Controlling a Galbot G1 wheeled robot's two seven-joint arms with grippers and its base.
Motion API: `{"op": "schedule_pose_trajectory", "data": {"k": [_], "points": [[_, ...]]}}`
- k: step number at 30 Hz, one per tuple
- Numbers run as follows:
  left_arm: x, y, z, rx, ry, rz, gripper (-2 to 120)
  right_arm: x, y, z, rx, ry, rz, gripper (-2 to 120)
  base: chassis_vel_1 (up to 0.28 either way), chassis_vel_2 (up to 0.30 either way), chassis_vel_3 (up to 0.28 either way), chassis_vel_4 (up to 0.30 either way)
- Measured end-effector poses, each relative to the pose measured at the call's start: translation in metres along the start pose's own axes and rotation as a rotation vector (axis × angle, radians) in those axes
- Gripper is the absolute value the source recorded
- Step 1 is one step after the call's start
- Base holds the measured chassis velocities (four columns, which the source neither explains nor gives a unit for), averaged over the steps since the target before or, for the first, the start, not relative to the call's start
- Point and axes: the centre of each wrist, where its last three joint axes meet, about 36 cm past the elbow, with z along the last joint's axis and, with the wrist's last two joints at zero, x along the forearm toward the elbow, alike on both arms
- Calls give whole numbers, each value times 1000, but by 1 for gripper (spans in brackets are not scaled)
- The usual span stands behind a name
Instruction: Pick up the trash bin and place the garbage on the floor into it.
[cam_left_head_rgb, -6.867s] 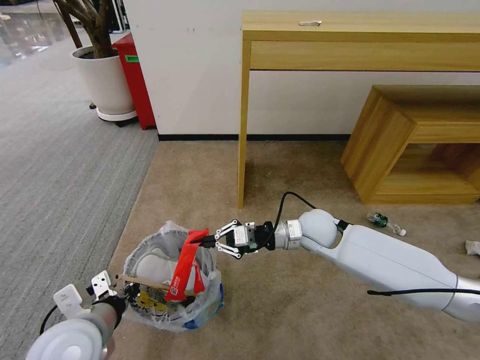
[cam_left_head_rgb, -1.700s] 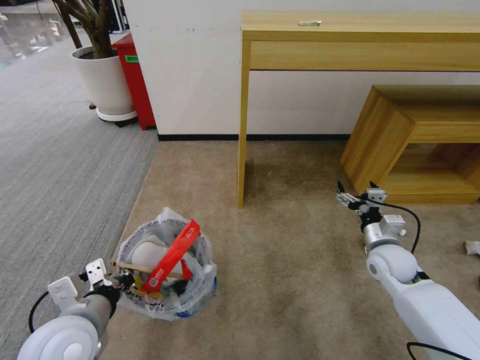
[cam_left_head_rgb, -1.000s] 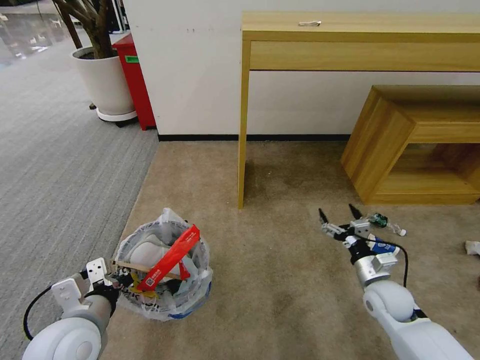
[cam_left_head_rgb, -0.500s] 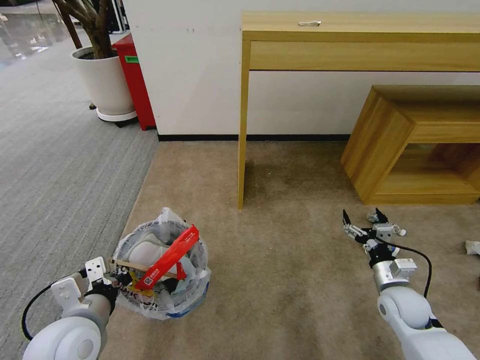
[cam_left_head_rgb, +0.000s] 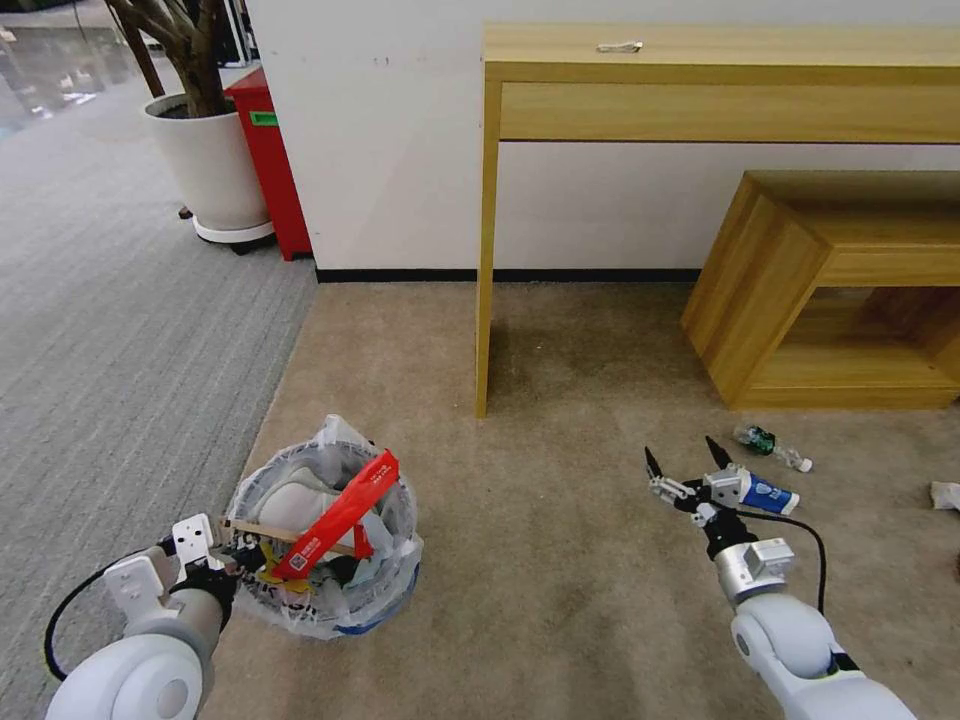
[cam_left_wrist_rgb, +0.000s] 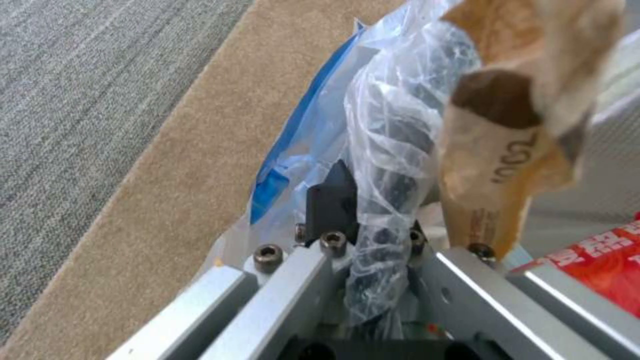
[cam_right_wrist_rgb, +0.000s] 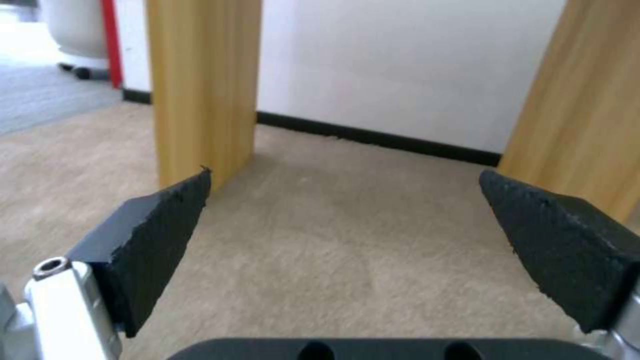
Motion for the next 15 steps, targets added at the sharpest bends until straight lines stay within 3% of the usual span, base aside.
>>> {"op": "schedule_pose_trajectory", "data": {"k": [15], "points": [[-1, 1, 0, -1, -12, 10, 0, 1, 6, 6, 26, 2, -35, 100, 0, 0, 0, 0]]}}
